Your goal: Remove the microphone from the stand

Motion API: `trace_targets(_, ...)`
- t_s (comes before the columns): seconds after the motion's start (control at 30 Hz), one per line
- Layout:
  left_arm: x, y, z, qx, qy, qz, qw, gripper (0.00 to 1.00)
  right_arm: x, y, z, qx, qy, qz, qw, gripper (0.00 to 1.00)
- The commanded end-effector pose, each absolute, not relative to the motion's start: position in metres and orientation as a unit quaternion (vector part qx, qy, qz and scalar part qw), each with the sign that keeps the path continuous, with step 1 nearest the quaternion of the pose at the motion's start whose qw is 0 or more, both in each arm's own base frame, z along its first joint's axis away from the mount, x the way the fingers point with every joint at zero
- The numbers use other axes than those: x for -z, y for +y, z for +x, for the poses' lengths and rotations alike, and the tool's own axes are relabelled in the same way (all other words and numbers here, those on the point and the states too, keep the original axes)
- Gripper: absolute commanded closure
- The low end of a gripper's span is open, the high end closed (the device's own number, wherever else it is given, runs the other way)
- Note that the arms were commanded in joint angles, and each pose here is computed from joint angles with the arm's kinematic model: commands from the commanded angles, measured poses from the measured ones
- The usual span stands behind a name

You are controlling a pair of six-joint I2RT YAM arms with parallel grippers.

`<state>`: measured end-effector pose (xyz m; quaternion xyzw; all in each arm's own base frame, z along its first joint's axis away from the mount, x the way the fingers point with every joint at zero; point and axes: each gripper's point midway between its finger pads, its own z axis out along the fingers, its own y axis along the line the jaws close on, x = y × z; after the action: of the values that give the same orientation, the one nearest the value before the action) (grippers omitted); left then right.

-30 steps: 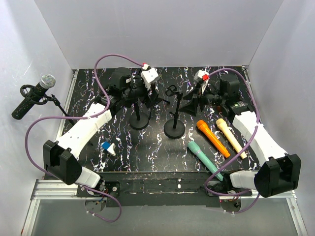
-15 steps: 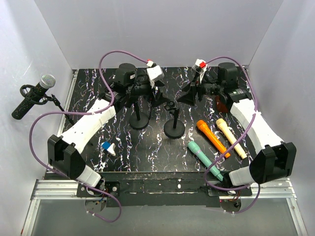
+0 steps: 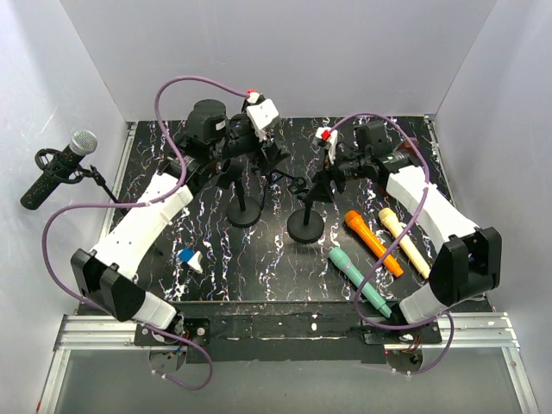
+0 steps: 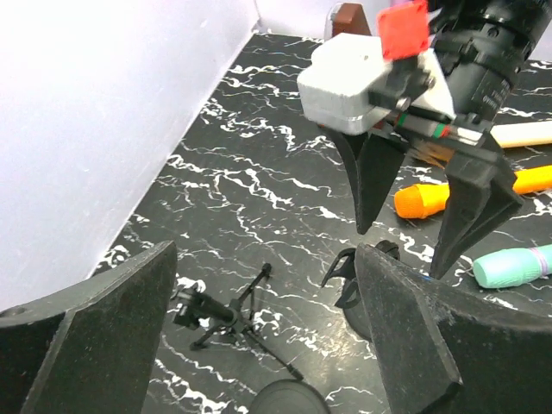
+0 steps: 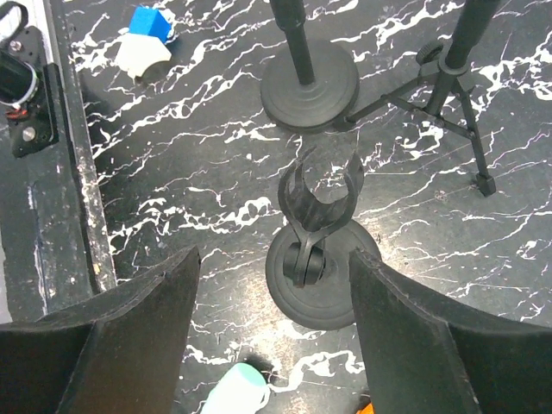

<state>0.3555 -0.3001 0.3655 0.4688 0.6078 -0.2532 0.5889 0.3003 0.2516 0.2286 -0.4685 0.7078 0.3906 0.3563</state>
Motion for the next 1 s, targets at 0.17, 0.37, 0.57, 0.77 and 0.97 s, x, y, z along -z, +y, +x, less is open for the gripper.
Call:
trace_targets(0.17,-0.413,-0.244,0.344,0.153,0.593,0.462,0.641,0.15,-0.192,0.269,0.319,-0.349,0.731,-0.476,0.341,0.36)
trace_targets(0.37,-0.423,-0.22,0.348,0.131,0.597,0.448,0.653,0.15,-0.191,0.264,0.348,-0.302,0.755,-0.454,0.365,0.64)
trace_targets(0.57,-0.442,-0.18,0.349,0.085,0.604,0.433,0.664,0.14,-0.211,0.237,0.398,-0.247,0.774,-0.415,0.409,0.77)
trace_targets(0.77,-0.449,-0.113,0.349,0.028,0.641,0.373,0.671,0.14,-0.222,0.216,0.456,-0.214,0.787,-0.382,0.434,0.83)
trace_targets(0.97,-0.46,-0.056,0.338,-0.022,0.665,0.313,0.678,0.14,-0.22,0.203,0.511,-0.193,0.799,-0.342,0.455,0.83)
